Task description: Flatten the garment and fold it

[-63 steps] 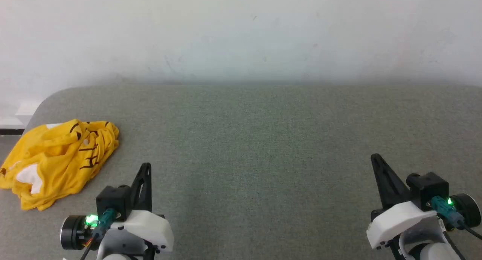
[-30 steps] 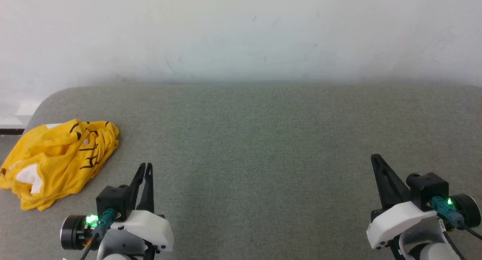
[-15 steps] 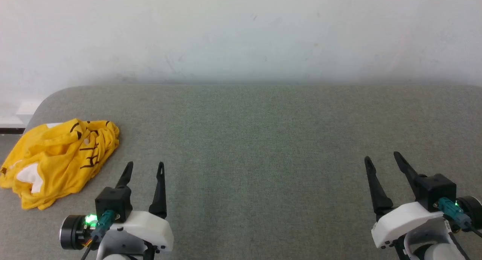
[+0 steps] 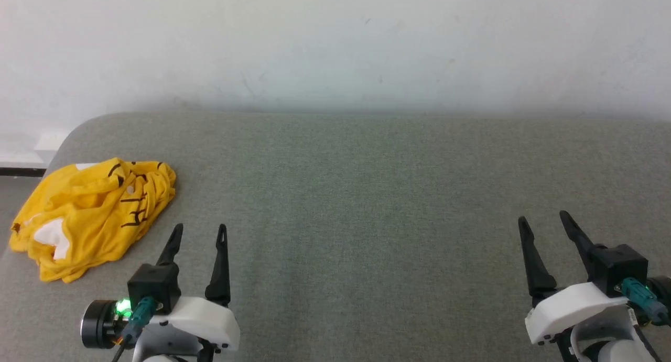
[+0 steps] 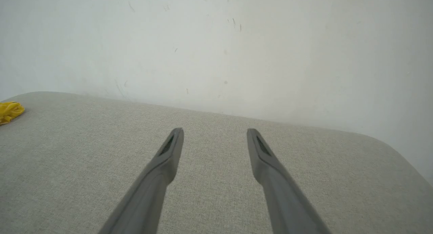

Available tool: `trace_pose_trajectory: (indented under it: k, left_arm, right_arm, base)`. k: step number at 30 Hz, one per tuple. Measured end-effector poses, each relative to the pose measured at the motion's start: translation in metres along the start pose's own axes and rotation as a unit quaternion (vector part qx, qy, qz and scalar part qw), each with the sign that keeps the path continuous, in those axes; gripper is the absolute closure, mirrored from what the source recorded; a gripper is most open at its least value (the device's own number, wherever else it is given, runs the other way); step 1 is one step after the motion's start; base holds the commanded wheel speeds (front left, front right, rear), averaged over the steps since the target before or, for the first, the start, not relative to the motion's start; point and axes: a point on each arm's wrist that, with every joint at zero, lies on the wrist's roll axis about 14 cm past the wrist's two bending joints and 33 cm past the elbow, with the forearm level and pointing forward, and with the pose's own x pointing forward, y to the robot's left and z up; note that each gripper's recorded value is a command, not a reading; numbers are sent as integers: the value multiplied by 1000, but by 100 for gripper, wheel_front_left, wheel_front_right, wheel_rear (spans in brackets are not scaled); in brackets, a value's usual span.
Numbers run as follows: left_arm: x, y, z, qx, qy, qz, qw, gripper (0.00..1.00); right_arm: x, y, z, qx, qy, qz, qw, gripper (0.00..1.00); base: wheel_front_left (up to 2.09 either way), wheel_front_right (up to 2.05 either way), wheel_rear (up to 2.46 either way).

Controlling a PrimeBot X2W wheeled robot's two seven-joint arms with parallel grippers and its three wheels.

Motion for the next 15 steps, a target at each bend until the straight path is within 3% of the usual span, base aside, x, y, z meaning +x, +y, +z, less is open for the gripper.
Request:
trace_pose_trajectory:
  k: [15]
  left_arm:
    - [-16, 26, -1, -8, -7, 40, 999, 0]
  right_arm:
    - [13, 14, -4, 5, -3, 22, 1000, 0]
  base:
    - [0, 0, 0]
